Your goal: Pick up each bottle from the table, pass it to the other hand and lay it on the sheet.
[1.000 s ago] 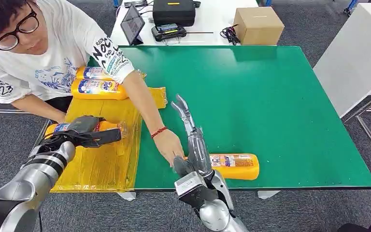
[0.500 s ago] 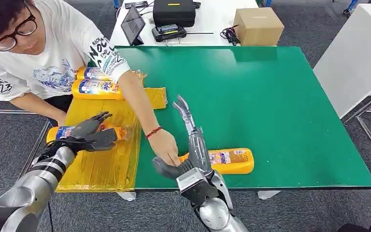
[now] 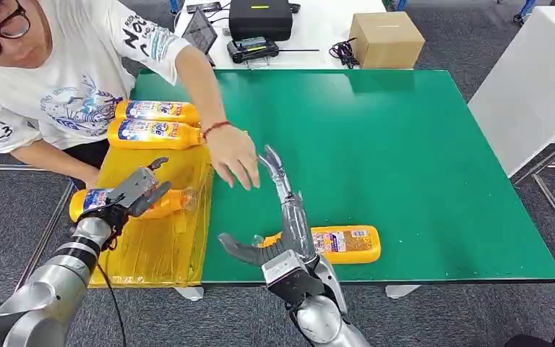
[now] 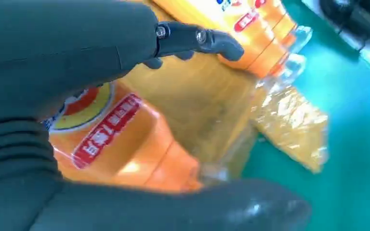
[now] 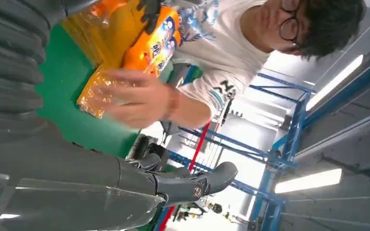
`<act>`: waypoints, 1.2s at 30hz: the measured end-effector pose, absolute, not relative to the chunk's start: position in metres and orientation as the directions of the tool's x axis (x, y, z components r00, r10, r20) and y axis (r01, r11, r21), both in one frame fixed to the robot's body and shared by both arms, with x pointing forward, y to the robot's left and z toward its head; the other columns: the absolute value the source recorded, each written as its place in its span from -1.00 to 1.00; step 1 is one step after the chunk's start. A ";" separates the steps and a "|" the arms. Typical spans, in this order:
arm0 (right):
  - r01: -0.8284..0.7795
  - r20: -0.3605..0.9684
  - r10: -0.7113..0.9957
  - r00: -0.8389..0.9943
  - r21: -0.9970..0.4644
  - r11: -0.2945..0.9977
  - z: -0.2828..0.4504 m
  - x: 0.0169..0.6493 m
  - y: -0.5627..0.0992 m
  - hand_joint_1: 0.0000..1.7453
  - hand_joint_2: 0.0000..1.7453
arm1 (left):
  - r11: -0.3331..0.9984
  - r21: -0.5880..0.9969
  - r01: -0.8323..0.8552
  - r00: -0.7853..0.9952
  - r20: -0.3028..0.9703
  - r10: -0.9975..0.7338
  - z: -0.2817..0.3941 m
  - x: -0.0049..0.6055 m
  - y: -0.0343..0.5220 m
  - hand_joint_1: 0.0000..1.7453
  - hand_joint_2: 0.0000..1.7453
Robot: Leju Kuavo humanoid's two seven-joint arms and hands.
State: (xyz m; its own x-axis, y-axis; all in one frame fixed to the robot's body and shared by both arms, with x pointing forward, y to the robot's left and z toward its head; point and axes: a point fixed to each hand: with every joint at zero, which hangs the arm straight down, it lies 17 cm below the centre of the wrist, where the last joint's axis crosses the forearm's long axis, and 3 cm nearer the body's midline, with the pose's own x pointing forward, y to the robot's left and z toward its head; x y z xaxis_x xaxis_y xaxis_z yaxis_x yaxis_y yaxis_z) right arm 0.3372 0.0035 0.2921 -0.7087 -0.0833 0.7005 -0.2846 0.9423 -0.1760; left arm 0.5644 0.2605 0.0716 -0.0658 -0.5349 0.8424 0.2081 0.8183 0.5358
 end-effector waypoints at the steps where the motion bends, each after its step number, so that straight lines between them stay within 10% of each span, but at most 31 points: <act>1: -0.284 0.702 -0.082 -0.707 -0.176 0.942 0.291 0.338 0.003 -1.00 1.00 | 0.819 0.550 0.162 -0.077 0.835 -0.545 0.077 0.567 0.268 -1.00 -1.00; 2: -0.286 0.706 -0.081 -0.704 -0.177 0.942 0.290 0.338 0.004 -1.00 1.00 | 0.807 0.582 0.097 -0.094 0.813 -0.575 0.086 0.571 0.276 -1.00 -1.00; 3: -0.295 0.714 -0.083 -0.695 -0.177 0.939 0.288 0.339 0.006 -1.00 -1.00 | 0.778 0.628 0.031 -0.106 0.776 -0.622 0.094 0.574 0.286 -1.00 -1.00; 8: -0.326 0.731 -0.089 -0.677 -0.190 0.926 0.282 0.338 0.014 -1.00 -1.00 | 0.593 0.753 -0.285 -0.139 0.580 -0.803 0.140 0.575 0.322 -1.00 -1.00; 9: -0.328 0.732 -0.087 -0.676 -0.193 0.925 0.281 0.337 0.015 -1.00 1.00 | 0.577 0.755 -0.311 -0.142 0.564 -0.814 0.144 0.575 0.324 -1.00 -1.00; 13: -0.291 0.728 -0.021 -0.685 -0.247 0.924 0.275 0.340 0.017 -1.00 1.00 | 0.551 0.724 -0.416 -0.155 0.540 -0.827 0.162 0.569 0.335 -1.00 -1.00; 19: -0.205 0.719 0.267 -0.641 -0.496 0.844 0.241 0.376 0.008 -1.00 1.00 | 0.888 0.309 -0.341 -0.214 0.894 -0.393 0.149 0.562 0.334 -1.00 -1.00; 20: -0.207 0.721 0.316 -0.617 -0.535 0.819 0.230 0.388 0.003 -1.00 1.00 | 0.908 0.256 -0.332 -0.229 0.912 -0.341 0.148 0.558 0.331 -1.00 1.00; 36: -0.233 0.588 0.727 -0.355 -0.809 0.540 0.121 0.481 -0.085 -1.00 1.00 | 0.877 0.266 -0.400 -0.319 0.856 -0.406 0.149 0.497 0.293 -1.00 1.00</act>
State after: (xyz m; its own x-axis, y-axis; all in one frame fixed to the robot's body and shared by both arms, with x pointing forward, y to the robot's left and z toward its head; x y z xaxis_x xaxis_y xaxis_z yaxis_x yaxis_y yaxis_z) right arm 0.4811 -0.0854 0.1209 -0.3548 0.7270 0.5879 -0.2331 0.5402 -0.8086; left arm 0.4972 0.2928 0.1490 -0.3192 -0.4060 0.8563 -0.4004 0.8768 0.2664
